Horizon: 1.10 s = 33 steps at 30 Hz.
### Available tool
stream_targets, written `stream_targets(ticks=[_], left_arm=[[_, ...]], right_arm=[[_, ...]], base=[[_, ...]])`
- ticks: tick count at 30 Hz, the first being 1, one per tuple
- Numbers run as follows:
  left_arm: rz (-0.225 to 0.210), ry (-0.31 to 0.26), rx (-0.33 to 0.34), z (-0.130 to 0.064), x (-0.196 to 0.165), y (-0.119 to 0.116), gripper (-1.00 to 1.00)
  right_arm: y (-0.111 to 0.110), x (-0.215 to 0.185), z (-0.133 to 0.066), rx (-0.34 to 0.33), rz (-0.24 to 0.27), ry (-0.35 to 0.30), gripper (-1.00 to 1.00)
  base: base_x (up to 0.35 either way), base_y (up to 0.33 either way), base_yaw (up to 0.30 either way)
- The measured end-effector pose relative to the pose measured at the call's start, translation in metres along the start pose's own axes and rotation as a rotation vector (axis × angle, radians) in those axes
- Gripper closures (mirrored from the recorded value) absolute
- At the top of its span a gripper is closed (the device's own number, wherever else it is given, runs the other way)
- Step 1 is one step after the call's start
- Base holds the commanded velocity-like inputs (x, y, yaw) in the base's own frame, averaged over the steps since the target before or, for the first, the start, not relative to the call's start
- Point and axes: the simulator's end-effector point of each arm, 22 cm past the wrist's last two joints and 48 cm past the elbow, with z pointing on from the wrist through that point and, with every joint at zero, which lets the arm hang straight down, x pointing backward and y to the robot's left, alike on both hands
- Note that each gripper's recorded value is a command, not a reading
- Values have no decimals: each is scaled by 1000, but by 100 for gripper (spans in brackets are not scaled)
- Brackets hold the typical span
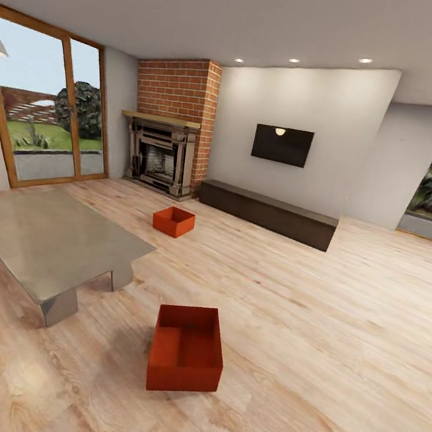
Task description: Move the two storage containers from the living room to the garage. In the garage, place one container on the floor and stack the other container on top of it (either order is fine).
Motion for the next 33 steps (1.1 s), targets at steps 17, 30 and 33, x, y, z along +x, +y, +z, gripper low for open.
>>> stream_targets(ticks=[17,30,33], left_arm=[[0,-6,0,0,-1,0,-100],[-1,-13,3,0,-4,-2,-100],[-2,-14,4,0,-4,-3,-100]], right_arm=[[0,0,0,0,-1,-1,-100],[-1,0,0,1,0,0,-100],[-3,0,0,3,0,0,-100]], base=[[312,0,1],[18,0,113],[0,0,6]])
